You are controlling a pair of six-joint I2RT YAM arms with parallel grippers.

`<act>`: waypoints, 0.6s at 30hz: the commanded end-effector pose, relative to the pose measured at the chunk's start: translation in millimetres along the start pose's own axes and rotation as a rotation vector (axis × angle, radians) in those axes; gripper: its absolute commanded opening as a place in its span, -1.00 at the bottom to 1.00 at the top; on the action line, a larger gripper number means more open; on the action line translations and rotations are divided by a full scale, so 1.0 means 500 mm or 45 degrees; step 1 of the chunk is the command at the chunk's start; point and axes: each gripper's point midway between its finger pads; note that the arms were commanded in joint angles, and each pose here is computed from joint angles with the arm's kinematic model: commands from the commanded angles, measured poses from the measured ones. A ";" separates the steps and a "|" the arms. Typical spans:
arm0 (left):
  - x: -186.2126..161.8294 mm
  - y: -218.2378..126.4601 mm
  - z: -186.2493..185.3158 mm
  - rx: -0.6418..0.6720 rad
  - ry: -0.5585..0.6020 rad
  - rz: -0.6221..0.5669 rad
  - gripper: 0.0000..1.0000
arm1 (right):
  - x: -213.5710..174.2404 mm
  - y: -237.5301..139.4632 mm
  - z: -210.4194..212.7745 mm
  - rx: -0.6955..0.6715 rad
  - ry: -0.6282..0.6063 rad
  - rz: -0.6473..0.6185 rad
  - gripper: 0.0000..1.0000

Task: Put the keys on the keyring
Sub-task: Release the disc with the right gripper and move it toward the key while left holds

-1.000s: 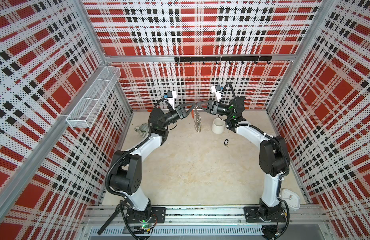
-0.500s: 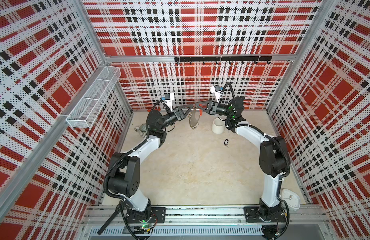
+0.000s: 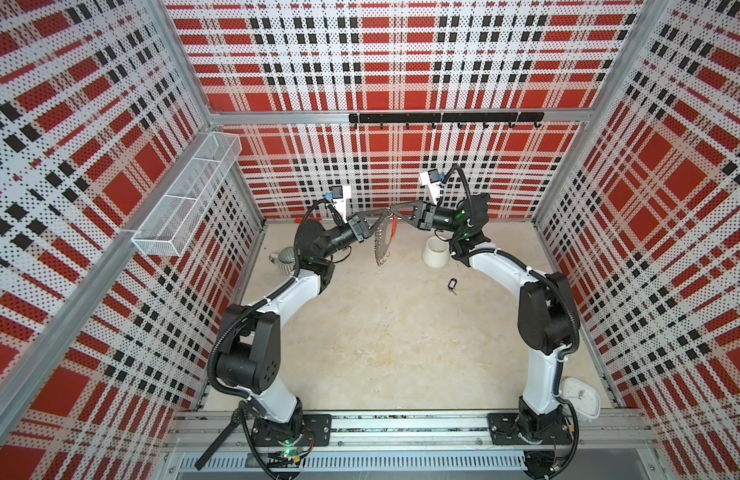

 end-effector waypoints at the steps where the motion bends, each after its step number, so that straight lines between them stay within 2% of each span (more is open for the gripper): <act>1: 0.004 0.011 -0.021 -0.042 0.037 0.015 -0.98 | 0.030 0.013 0.067 0.091 -0.107 -0.012 -1.00; 10: 0.005 0.011 -0.021 -0.042 0.041 0.010 -1.00 | 0.036 0.004 0.058 0.059 -0.092 -0.038 -1.00; 11: 0.007 0.010 -0.021 -0.039 0.042 0.003 -1.00 | 0.043 -0.005 0.055 0.039 -0.092 -0.057 -0.65; 14: 0.008 0.009 -0.020 -0.035 0.050 -0.002 -1.00 | 0.053 -0.053 0.026 -0.085 -0.073 -0.104 -0.03; 16: 0.008 0.007 -0.019 -0.028 0.062 -0.013 -1.00 | 0.048 -0.094 -0.011 -0.249 -0.049 -0.107 0.20; 18: 0.010 0.003 -0.013 -0.006 0.060 -0.042 -1.00 | 0.022 -0.147 -0.078 -0.554 -0.037 -0.063 0.40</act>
Point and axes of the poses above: each gripper's point midway between its finger pads, its own y axis out along the fingers, its own z axis along the line the jaws close on, x = y × z, and after that the axes turned 6 degrees about -y, right-handed
